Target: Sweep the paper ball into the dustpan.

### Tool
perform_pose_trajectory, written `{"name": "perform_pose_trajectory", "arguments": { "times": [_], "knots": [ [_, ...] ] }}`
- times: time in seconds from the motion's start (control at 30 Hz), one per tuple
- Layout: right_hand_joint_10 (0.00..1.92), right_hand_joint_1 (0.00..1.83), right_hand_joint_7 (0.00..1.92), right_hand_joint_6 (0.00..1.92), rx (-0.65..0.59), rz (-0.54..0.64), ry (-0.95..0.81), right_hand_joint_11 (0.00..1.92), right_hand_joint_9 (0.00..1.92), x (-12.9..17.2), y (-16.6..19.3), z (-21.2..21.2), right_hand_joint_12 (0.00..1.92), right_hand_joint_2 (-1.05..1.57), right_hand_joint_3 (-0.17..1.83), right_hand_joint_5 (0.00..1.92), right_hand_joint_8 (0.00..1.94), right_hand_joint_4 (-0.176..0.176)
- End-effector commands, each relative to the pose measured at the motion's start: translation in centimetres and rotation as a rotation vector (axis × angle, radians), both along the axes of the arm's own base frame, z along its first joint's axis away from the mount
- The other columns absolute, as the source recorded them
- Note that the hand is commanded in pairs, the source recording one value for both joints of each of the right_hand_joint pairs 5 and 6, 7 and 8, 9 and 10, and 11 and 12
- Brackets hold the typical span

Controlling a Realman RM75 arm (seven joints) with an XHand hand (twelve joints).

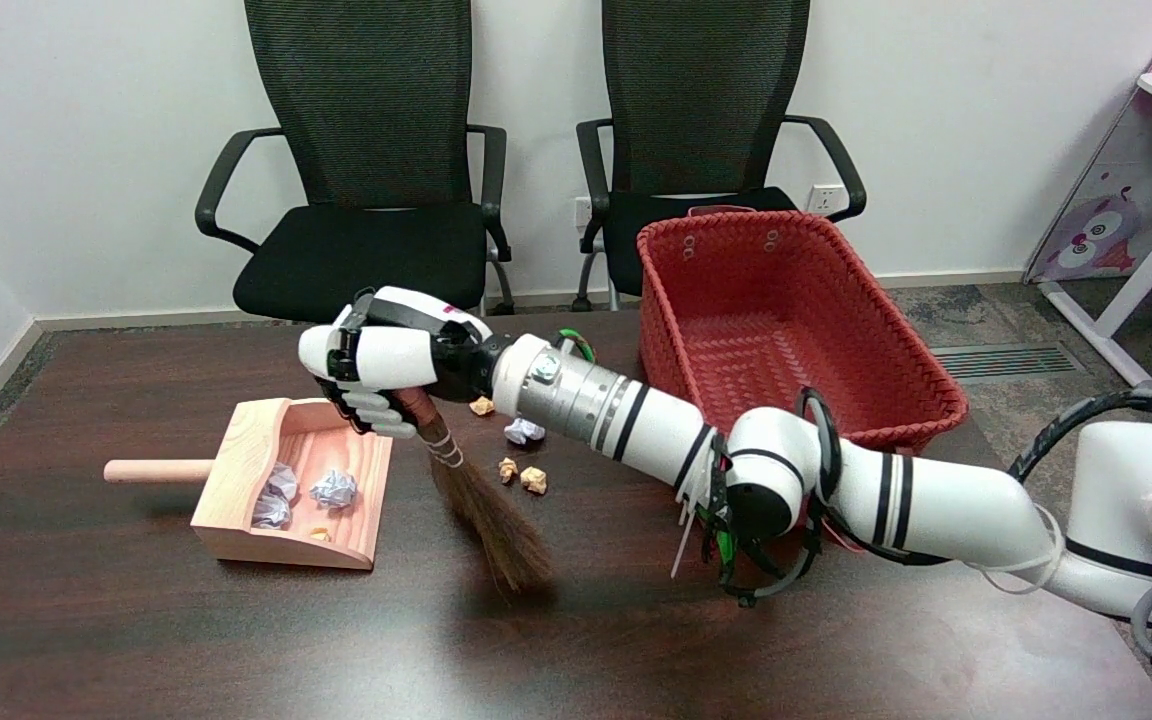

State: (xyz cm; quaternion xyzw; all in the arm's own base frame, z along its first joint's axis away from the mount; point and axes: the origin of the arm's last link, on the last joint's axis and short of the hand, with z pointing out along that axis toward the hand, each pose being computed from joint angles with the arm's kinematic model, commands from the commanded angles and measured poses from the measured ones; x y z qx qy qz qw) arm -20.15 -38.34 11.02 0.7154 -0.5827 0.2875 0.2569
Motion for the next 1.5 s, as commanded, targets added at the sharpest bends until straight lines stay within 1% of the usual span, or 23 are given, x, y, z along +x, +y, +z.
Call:
{"name": "perform_pose_trajectory", "arguments": {
  "times": [0.03,0.17,0.3,0.4,0.47,0.6,0.67,0.8,0.87,0.97,1.03,1.17,1.33,1.5],
  "knots": [
    [1.92,0.84,1.92,1.92,0.010,-0.084,-0.190,1.92,1.92,3.1,0.8,0.8,1.92,1.46,1.45,1.92,1.92,0.009],
    [1.92,0.84,1.92,1.92,-0.020,-0.032,-0.208,1.92,1.92,7.0,-0.5,2.0,1.92,1.47,1.45,1.92,1.92,0.011],
    [1.92,0.84,1.92,1.92,-0.084,-0.010,-0.314,1.92,1.92,10.4,-2.0,4.7,1.92,1.46,1.55,1.92,1.92,0.014],
    [1.92,0.84,1.92,1.92,-0.120,0.050,-0.375,1.92,1.92,13.6,-2.8,6.6,1.92,1.44,1.61,1.92,1.92,0.015],
    [1.92,0.84,1.92,1.92,-0.149,0.104,-0.378,1.92,1.92,15.6,-3.7,7.8,1.92,1.44,1.64,1.92,1.92,0.016],
    [1.92,0.84,1.92,1.92,-0.218,0.163,-0.321,1.92,1.92,17.5,-5.9,10.1,1.92,1.44,1.64,1.92,1.92,0.018],
    [1.92,0.84,1.92,1.92,-0.244,0.164,-0.259,1.92,1.92,17.2,-7.2,10.6,1.92,1.45,1.63,1.92,1.92,0.020],
    [1.92,0.84,1.92,1.92,-0.270,0.148,-0.111,1.92,1.92,15.5,-9.4,10.6,1.92,1.48,1.60,1.92,1.92,0.022],
    [1.92,0.84,1.92,1.92,-0.290,0.151,-0.008,1.92,1.92,13.9,-10.3,10.6,1.92,1.48,1.59,1.92,1.92,0.022],
    [1.92,0.84,1.92,1.92,-0.310,0.146,0.093,1.92,1.92,12.0,-10.9,10.9,1.92,1.49,1.58,1.92,1.92,0.022],
    [1.92,0.84,1.92,1.92,-0.319,0.133,0.118,1.92,1.92,10.9,-11.0,11.2,1.92,1.49,1.58,1.92,1.92,0.021],
    [1.92,0.84,1.92,1.92,-0.325,0.109,0.113,1.92,1.92,9.3,-10.6,11.3,1.92,1.50,1.62,1.92,1.92,0.022],
    [1.92,0.82,1.92,1.92,-0.356,0.166,0.182,1.92,1.92,9.0,-9.9,11.5,1.92,1.52,1.82,1.92,1.92,0.027],
    [1.92,0.80,1.92,1.92,-0.359,0.221,0.239,1.92,1.92,8.1,-8.7,10.7,1.92,1.57,1.83,1.92,1.92,0.034]
  ]
}}
